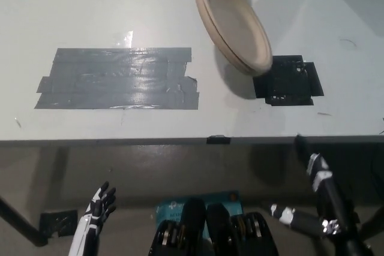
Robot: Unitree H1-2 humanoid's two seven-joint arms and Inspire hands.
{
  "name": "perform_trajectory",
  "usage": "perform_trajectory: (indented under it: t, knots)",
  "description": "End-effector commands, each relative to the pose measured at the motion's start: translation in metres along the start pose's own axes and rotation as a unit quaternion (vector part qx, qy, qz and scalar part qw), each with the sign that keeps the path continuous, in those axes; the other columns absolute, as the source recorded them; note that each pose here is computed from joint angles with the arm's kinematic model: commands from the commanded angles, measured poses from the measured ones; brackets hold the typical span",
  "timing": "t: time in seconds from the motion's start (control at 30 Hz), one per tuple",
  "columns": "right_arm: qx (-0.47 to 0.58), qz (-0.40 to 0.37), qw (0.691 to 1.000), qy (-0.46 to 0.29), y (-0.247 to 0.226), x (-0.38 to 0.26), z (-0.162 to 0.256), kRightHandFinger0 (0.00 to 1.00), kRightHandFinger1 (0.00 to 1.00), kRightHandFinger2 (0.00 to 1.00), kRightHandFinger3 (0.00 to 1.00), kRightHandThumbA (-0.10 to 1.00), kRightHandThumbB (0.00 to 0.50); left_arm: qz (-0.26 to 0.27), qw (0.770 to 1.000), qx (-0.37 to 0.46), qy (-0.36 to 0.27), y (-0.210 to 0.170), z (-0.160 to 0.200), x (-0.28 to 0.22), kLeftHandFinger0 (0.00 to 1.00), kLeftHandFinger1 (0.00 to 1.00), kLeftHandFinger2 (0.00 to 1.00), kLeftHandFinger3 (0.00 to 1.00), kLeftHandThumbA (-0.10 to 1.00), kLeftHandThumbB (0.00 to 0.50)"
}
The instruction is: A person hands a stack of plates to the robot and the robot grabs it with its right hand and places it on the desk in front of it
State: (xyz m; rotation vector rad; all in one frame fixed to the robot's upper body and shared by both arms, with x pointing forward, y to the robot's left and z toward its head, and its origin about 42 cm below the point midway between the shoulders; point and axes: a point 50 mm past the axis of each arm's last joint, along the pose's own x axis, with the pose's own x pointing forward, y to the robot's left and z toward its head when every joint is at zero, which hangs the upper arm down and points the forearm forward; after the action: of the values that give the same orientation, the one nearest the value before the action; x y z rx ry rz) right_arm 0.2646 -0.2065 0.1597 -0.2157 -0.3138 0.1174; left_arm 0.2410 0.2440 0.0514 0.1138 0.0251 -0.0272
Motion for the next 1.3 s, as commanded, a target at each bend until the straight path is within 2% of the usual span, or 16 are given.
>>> perform_trajectory:
  t: [0.0,0.1,0.2,0.3,0.47,0.53,0.73,0.9,1.03,1.27]
  knots:
    - [-0.081,-0.043,0.993,-0.074,-0.009,0.033,0.031,1.0,1.0,1.0,1.0,0.95,0.27,-0.01,1.0,0.001,-0.021,-0.002,0.006,-0.001,1.0,1.0,1.0,1.0,1.0,0.252]
    - [-0.108,-0.046,0.989,-0.089,-0.005,0.051,0.038,1.0,1.0,1.0,1.0,0.95,0.296,-0.012,1.0,0.0,-0.017,-0.003,0.006,-0.003,1.0,1.0,1.0,1.0,1.0,0.253]
    - [-0.141,-0.046,0.982,-0.12,-0.001,0.073,0.048,1.0,1.0,1.0,1.0,0.88,0.281,-0.012,1.0,0.001,-0.018,-0.003,0.005,-0.003,1.0,1.0,1.0,1.0,1.0,0.26]
    - [-0.163,-0.048,0.976,-0.139,0.002,0.097,0.055,1.0,1.0,1.0,1.0,0.86,0.289,-0.014,1.0,-0.001,-0.017,-0.003,0.006,-0.002,1.0,1.0,1.0,1.0,1.0,0.254]
    - [-0.219,-0.064,0.963,-0.146,0.008,0.139,0.054,1.0,1.0,1.0,1.0,0.96,0.31,-0.016,1.0,0.002,-0.018,-0.003,0.008,-0.002,1.0,1.0,1.0,1.0,1.0,0.25]
    - [-0.241,-0.067,0.957,-0.144,0.011,0.158,0.048,1.0,1.0,1.0,1.0,1.0,0.3,-0.018,1.0,0.004,-0.018,-0.003,0.008,-0.002,1.0,1.0,1.0,1.0,1.0,0.246]
    - [-0.281,-0.067,0.948,-0.136,0.018,0.198,0.041,1.0,1.0,1.0,1.0,1.0,0.309,-0.023,0.999,0.008,-0.022,-0.004,0.01,0.001,1.0,1.0,1.0,1.0,1.0,0.262]
    - [-0.309,-0.075,0.935,-0.157,0.023,0.227,0.055,1.0,1.0,1.0,1.0,1.0,0.306,-0.024,0.999,0.006,-0.026,-0.004,0.01,0.004,1.0,1.0,1.0,1.0,1.0,0.273]
    - [-0.326,-0.084,0.929,-0.153,0.024,0.242,0.057,1.0,1.0,1.0,1.0,1.0,0.341,-0.026,0.999,0.008,-0.025,-0.004,0.011,0.004,1.0,1.0,1.0,1.0,1.0,0.268]
    - [-0.364,-0.083,0.916,-0.146,0.024,0.258,0.059,1.0,1.0,1.0,1.0,1.0,0.321,-0.028,0.999,0.01,-0.026,-0.004,0.011,0.003,1.0,1.0,1.0,1.0,1.0,0.254]
